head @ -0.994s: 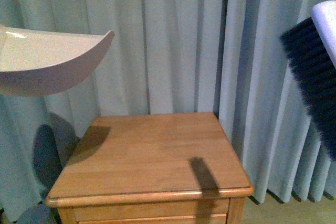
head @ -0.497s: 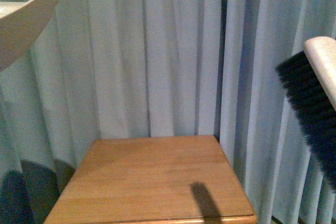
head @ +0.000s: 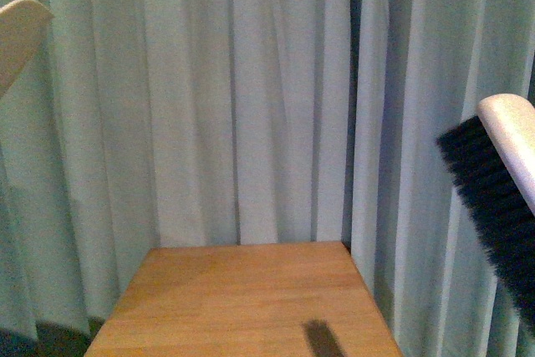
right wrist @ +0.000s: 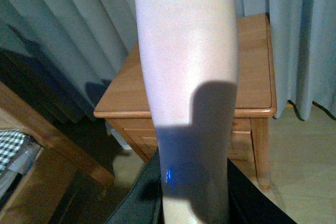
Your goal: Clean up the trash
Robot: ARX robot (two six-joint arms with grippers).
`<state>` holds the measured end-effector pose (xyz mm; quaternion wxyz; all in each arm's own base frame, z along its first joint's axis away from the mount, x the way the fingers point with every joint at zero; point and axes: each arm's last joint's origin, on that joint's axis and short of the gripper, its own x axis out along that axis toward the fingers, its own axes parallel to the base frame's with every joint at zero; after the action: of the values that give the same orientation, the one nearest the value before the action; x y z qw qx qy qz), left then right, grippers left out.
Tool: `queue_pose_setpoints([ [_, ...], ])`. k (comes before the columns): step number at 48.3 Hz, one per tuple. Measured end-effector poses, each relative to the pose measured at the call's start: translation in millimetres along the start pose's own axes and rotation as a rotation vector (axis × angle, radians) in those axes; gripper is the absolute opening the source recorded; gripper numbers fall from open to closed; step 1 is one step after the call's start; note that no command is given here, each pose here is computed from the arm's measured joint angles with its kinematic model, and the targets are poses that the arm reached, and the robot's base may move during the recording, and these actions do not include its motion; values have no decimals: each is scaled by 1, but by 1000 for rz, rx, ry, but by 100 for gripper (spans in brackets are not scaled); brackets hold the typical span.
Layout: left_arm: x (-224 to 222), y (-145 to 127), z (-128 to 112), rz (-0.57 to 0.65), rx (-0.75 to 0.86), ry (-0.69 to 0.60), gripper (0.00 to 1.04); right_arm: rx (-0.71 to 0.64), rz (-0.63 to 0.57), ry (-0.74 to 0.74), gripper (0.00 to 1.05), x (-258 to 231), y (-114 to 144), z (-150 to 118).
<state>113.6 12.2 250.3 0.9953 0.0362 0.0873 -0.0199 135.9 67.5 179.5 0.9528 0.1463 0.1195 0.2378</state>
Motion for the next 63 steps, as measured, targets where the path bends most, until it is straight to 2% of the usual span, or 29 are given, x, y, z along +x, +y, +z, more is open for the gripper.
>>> queue_pose_setpoints([
  [63, 0, 0, 0, -2, -2, 1, 23, -1, -5, 1, 19, 0, 0, -1],
])
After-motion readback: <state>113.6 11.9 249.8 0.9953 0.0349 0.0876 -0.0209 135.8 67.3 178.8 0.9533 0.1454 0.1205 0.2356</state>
